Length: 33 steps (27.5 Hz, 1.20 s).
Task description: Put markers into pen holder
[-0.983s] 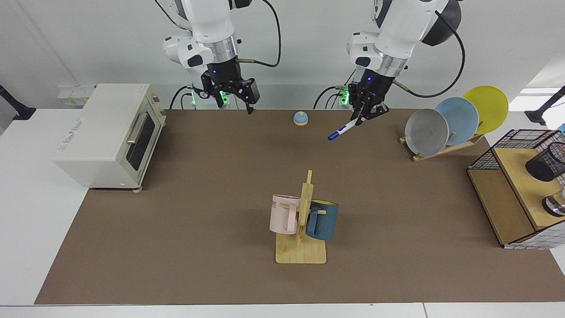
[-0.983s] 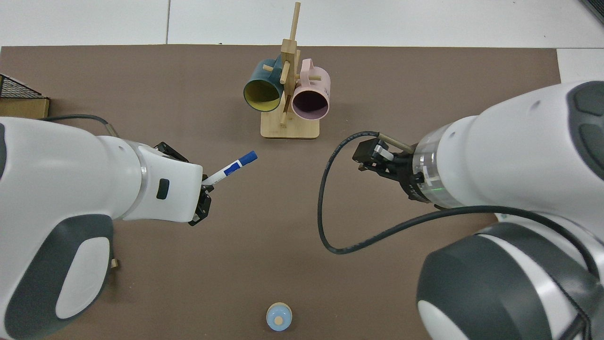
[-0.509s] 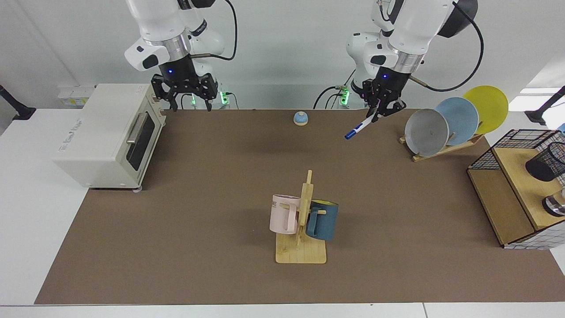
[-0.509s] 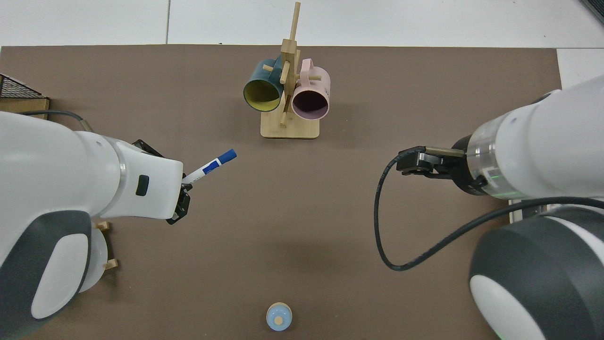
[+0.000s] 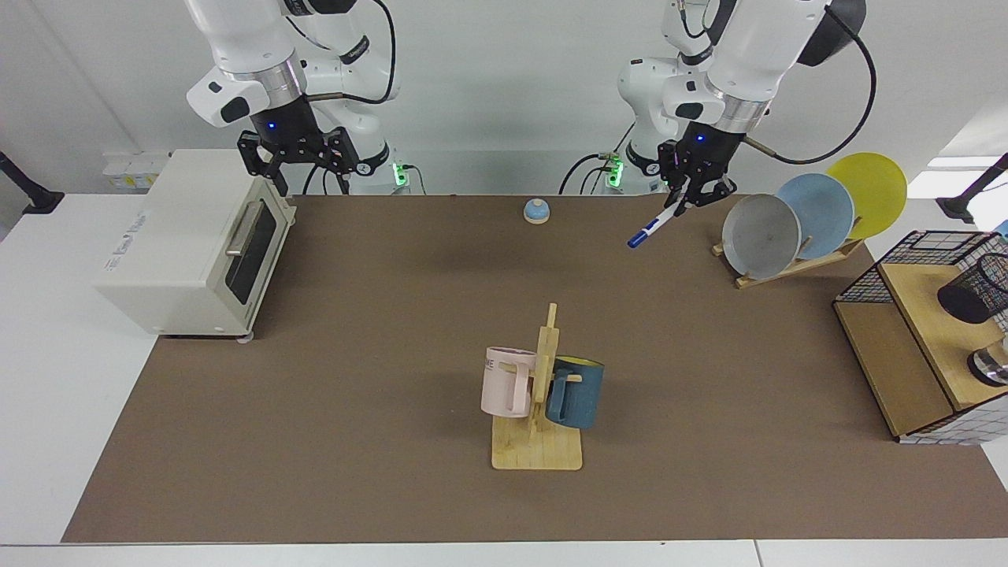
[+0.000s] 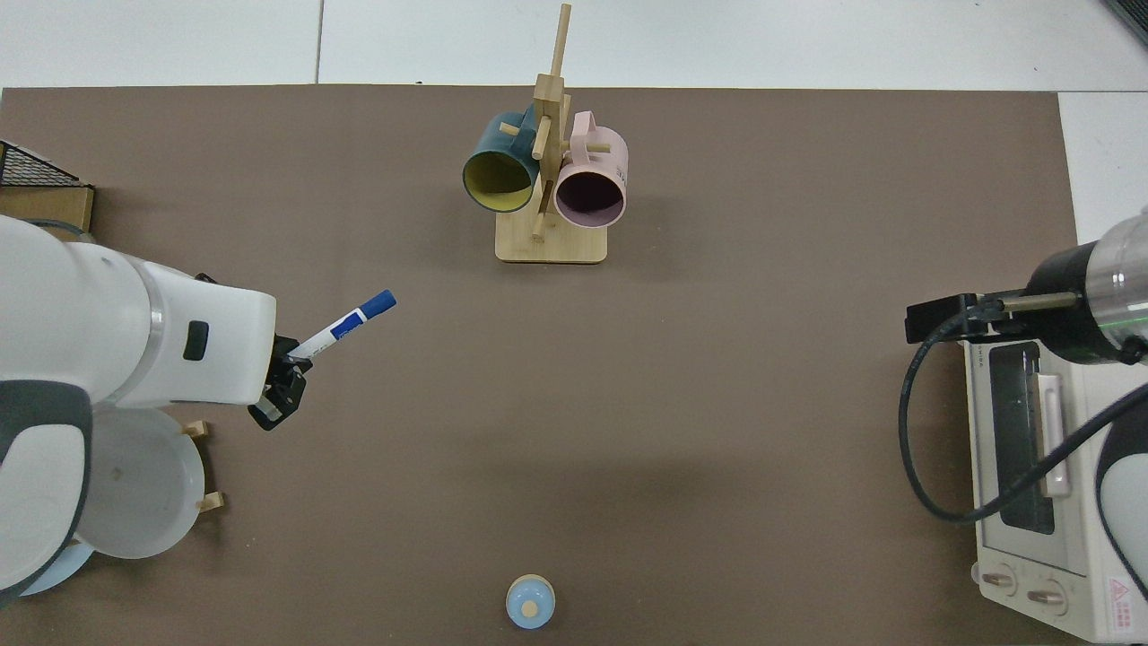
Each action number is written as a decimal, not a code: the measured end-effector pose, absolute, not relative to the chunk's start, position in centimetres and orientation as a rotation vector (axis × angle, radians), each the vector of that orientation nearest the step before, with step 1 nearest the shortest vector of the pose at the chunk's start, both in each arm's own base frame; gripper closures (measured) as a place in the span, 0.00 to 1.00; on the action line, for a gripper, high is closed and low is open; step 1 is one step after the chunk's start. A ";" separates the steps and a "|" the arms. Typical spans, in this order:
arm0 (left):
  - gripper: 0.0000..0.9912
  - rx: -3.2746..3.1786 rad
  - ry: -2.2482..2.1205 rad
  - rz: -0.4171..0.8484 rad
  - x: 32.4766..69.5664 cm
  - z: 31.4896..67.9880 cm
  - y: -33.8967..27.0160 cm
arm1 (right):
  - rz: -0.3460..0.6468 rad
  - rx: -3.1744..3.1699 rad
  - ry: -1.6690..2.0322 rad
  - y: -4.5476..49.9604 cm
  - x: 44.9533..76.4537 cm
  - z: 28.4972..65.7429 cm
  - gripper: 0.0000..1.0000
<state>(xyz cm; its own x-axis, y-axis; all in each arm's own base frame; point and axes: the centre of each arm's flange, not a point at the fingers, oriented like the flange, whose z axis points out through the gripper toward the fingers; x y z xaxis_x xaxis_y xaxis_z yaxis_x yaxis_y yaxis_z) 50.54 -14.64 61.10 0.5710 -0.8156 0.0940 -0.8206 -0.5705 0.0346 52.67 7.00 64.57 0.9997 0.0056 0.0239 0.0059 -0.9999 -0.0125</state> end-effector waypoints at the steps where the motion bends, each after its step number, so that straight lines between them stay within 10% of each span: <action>1: 0.82 2.718 -1.417 0.101 50.5 61.1 -14.6 | -0.038 -3.132 -0.009 7.0 52.7 64.6 0.00; 33: 0.82 2.732 -1.372 0.032 50.1 61.1 -12.7 | 0.030 -3.149 0.130 7.0 52.0 64.1 0.00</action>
<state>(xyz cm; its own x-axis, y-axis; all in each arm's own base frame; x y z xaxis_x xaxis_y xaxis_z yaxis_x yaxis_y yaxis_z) 50.10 -12.72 61.15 0.5979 -0.7996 0.0564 -0.8013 -0.5946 0.0656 52.00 7.01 64.09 0.9964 -0.0822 -0.0185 -0.0820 -0.9966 0.0105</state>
